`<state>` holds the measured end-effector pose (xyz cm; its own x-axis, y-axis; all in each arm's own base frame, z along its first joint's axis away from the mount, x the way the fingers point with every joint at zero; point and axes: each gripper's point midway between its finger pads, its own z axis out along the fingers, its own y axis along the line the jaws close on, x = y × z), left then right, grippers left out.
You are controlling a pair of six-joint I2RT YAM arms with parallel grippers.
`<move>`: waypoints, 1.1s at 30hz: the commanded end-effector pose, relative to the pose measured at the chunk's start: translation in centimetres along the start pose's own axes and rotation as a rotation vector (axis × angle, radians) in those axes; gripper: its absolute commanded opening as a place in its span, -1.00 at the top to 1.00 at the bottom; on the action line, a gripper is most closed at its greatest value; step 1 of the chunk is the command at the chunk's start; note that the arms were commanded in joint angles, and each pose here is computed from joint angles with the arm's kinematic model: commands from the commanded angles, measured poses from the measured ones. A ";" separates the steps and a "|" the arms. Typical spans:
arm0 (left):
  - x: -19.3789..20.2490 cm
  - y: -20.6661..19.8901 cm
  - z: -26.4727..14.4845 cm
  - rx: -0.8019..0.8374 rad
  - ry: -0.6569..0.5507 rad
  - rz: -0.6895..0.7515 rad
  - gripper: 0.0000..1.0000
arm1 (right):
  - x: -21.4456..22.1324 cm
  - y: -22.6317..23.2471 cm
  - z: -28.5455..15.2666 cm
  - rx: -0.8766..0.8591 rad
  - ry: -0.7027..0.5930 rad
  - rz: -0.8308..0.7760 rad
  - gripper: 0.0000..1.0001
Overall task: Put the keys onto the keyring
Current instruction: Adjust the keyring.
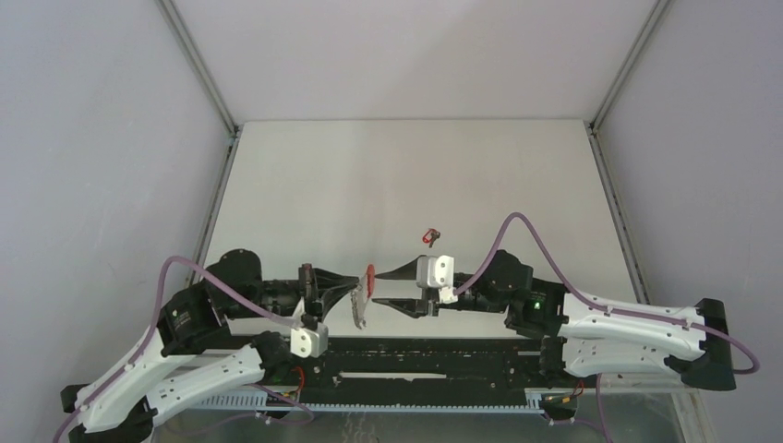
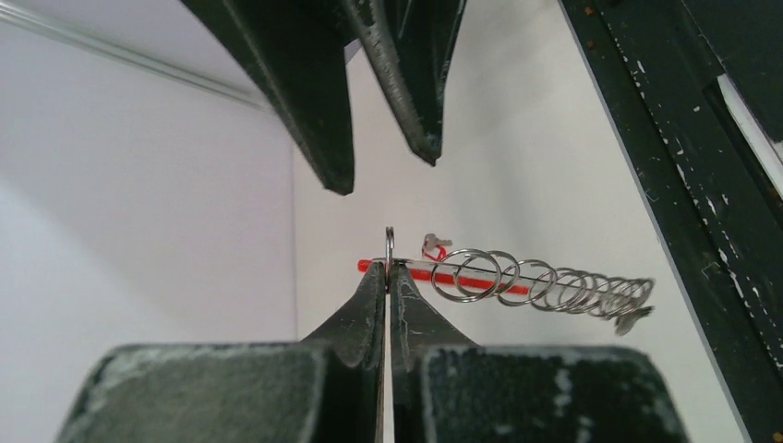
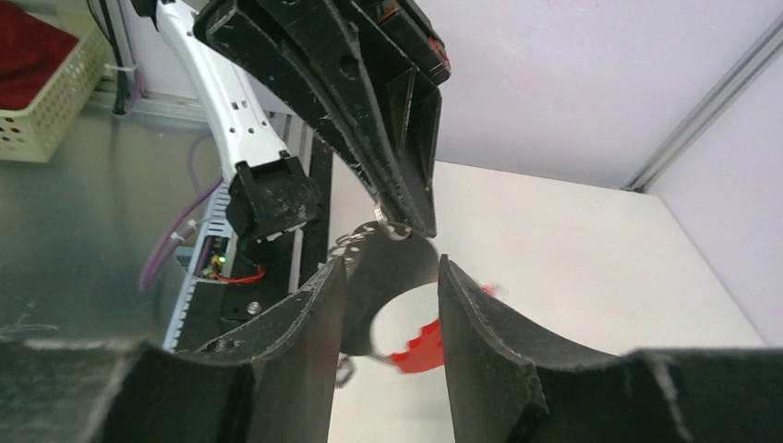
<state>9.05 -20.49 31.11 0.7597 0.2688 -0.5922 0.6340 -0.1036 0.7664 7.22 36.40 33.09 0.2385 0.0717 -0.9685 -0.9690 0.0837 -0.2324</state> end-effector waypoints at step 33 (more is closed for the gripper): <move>-0.7 -0.2 0.6 0.043 0.013 0.014 0.99 | 1.5 0.4 2.3 -0.050 0.315 -0.390 0.19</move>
<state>8.64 -21.28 28.16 0.7539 0.3233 -0.5720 0.6468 -0.2117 0.7327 6.46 39.03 29.68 0.5243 -0.2532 -0.8130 -0.8475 -0.0630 -0.5270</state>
